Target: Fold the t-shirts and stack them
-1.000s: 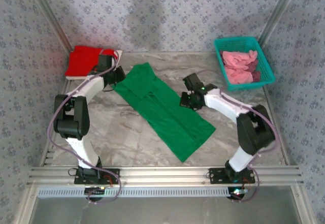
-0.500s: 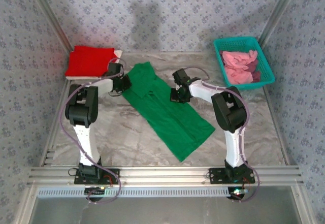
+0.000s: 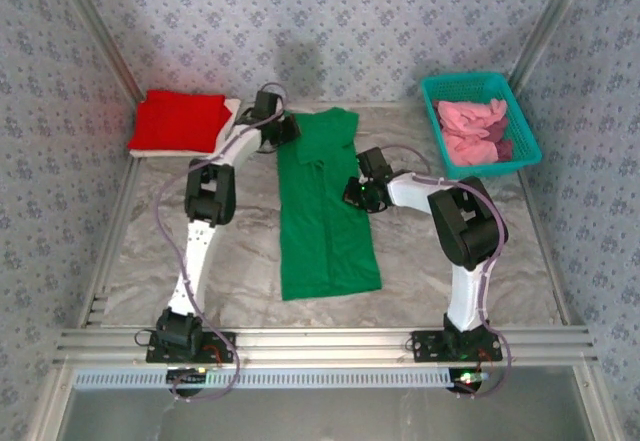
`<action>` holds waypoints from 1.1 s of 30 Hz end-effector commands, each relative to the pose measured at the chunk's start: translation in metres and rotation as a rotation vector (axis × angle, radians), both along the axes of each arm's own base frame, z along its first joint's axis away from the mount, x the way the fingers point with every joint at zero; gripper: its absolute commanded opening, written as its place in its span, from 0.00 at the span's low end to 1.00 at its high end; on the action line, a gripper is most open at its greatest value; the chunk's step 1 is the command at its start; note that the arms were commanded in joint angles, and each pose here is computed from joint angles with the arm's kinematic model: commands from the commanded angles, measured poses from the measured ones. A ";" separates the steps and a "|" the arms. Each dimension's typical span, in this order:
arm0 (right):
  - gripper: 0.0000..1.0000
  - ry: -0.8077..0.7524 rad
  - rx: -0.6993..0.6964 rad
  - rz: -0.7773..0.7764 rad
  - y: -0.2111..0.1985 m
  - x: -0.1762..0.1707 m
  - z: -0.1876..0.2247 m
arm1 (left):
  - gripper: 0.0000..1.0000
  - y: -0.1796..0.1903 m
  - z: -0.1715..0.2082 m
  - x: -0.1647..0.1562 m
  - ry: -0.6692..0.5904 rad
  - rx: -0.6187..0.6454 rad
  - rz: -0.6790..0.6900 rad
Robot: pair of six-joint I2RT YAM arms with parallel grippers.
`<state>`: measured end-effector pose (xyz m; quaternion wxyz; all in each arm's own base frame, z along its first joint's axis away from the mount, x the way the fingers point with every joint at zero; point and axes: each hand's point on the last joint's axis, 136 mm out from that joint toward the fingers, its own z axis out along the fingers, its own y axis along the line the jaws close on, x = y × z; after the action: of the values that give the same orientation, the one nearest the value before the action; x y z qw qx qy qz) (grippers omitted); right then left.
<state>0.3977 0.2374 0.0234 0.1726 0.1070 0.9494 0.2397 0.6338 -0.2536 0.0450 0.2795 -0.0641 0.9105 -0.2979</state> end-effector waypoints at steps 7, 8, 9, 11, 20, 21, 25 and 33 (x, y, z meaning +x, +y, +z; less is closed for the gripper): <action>0.00 0.031 -0.150 -0.058 -0.025 0.000 0.005 | 0.00 0.062 0.081 -0.026 -0.087 0.093 0.060; 0.00 0.018 -0.161 -0.048 -0.026 0.001 0.011 | 0.02 0.076 0.092 -0.038 -0.125 0.080 0.099; 0.00 0.006 -0.166 -0.041 -0.027 0.003 0.016 | 0.04 0.086 0.103 -0.048 -0.160 0.072 0.126; 0.00 -0.023 -0.184 -0.008 -0.026 0.007 0.027 | 0.06 0.100 0.113 -0.079 -0.177 0.084 0.145; 0.00 -0.032 -0.348 0.089 -0.023 0.015 0.024 | 0.00 0.037 0.032 -0.185 0.042 0.116 -0.051; 0.00 -0.039 -0.355 0.093 -0.022 0.019 0.022 | 0.00 0.032 0.023 -0.188 0.059 0.117 -0.057; 0.00 -0.020 -0.386 0.103 -0.020 0.025 0.013 | 0.00 0.018 0.004 -0.191 0.096 0.128 -0.089; 0.00 0.036 -0.411 0.100 -0.022 0.036 -0.014 | 0.00 0.013 -0.026 -0.180 0.147 0.179 -0.080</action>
<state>0.4343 0.2263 0.0294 0.1868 0.0260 0.9789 0.0785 0.4494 -0.2413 0.0334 0.2162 -0.0167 0.9471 -0.2368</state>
